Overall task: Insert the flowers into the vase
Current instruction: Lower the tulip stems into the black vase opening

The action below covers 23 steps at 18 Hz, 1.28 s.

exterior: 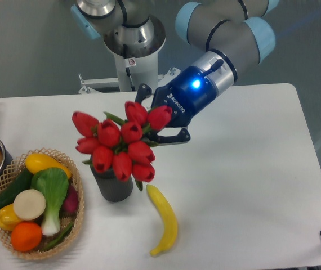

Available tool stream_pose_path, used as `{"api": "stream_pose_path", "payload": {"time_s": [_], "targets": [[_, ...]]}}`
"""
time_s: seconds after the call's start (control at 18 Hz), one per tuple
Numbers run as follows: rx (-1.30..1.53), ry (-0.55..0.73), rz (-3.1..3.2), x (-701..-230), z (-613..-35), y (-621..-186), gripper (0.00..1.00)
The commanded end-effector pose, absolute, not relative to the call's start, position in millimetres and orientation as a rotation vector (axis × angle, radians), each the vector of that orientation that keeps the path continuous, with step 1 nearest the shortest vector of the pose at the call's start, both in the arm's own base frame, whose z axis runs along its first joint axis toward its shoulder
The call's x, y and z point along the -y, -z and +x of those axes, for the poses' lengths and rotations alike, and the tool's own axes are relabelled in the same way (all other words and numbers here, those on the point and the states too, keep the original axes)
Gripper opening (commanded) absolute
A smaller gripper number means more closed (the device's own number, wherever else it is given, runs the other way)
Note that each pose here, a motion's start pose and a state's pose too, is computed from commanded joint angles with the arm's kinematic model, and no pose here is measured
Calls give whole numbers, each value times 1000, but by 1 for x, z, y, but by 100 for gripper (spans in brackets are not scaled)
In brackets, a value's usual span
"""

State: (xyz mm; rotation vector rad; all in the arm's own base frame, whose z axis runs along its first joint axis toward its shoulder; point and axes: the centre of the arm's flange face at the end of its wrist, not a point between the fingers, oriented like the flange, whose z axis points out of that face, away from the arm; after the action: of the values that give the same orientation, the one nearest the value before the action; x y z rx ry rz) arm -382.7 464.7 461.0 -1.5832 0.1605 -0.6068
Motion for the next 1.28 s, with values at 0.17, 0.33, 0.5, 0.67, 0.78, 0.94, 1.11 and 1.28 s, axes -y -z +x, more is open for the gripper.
{"api": "stream_pose_path", "payload": {"time_s": [0.17, 0.33, 0.5, 0.67, 0.78, 0.94, 1.11, 1.28], "targets": [[-163, 617, -1567, -460, -370, -433, 5], [-167, 616, -1566, -459, -366, -425, 5], [-154, 629, -1567, -458, -364, -419, 6], [-147, 633, -1568, -457, -364, -417, 7], [-140, 639, -1571, -456, -362, -411, 8], [-145, 634, -1573, -454, -358, -395, 8], [-164, 611, -1572, -449, -348, -368, 12], [-167, 611, -1576, -445, -338, -347, 15]]}}
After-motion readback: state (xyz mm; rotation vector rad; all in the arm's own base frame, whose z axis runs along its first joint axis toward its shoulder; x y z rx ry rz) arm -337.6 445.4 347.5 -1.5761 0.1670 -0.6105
